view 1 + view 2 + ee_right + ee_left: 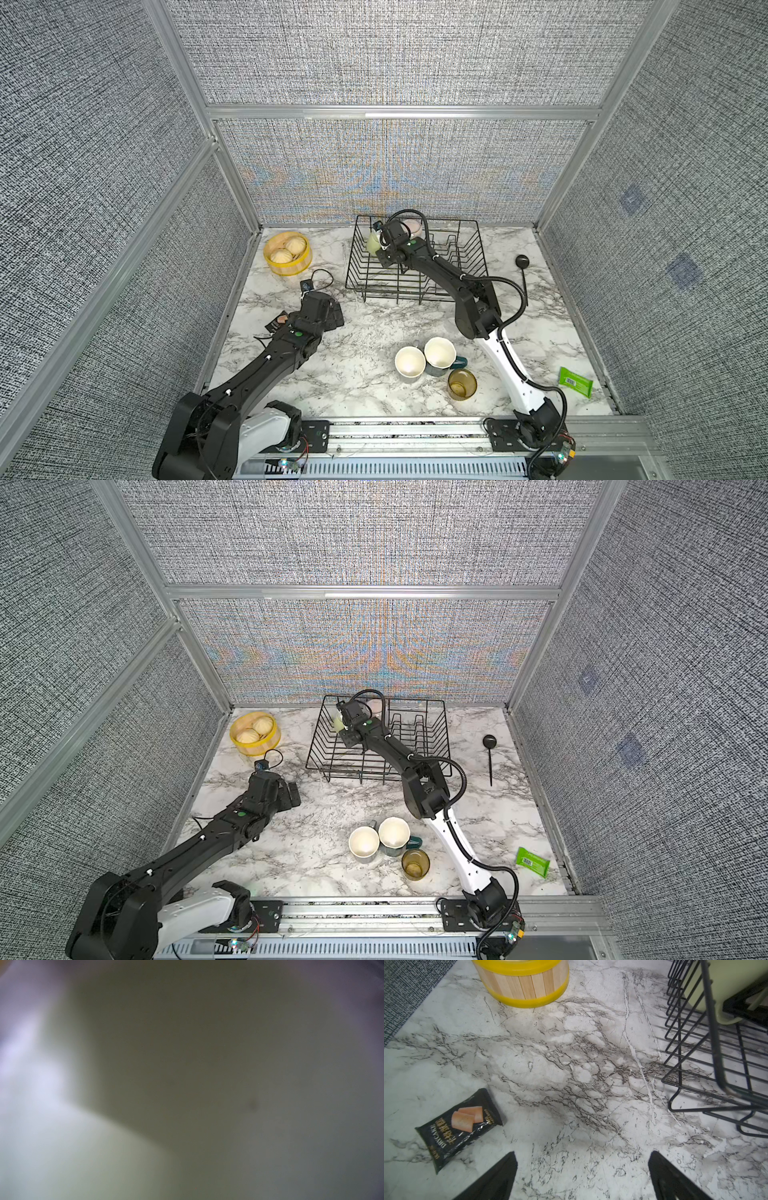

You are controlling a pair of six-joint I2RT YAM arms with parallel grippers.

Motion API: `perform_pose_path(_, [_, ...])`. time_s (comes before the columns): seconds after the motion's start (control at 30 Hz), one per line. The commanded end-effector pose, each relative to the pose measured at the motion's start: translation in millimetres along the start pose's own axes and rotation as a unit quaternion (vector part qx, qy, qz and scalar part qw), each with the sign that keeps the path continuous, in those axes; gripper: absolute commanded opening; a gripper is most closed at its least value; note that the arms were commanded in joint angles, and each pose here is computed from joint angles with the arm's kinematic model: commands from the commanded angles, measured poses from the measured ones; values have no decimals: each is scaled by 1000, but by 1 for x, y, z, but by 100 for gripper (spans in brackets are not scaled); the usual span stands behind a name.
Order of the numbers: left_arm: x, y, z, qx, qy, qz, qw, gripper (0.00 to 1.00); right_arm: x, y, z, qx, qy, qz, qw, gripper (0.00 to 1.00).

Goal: Load cups into a dish rack
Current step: Place the cup upside down at the dish rack.

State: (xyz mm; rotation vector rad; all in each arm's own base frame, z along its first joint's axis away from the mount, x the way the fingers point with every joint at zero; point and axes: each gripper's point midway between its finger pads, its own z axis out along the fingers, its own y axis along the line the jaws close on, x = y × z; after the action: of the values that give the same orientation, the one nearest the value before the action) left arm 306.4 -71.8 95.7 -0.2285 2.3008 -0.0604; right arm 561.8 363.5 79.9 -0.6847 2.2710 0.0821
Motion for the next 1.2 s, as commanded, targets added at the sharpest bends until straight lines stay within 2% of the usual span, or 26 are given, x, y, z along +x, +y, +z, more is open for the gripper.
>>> perform_pose_path(0.0, [-5, 2, -2, -4, -10, 3, 1000, 99, -21, -7, -5, 16, -38, 8, 999, 4])
perform_pose_path(0.27, [-4, 2, -3, -4, -8, 3, 1000, 99, -19, -9, -11, 19, -31, 8, 999, 30])
perform_pose_path(0.37, [-6, 0, -5, 1, -11, 2, 1000, 99, -21, -11, -17, 23, -31, 9, 999, 34])
perform_pose_path(0.5, [-7, 4, -8, -5, -15, 3, 1000, 99, -23, -12, -21, 20, -35, 10, 999, 32])
perform_pose_path(0.63, [-8, 3, -11, 2, -21, 1, 1000, 99, -22, -11, -24, 19, -32, 16, 999, 18])
perform_pose_path(0.87, [-9, 5, -15, 3, -26, 0, 1000, 99, -23, -12, -32, 22, -30, 31, 999, 6])
perform_pose_path(1.17, [-10, 7, -17, 1, -32, -1, 999, 99, -27, -10, -53, 11, -30, 44, 999, 5])
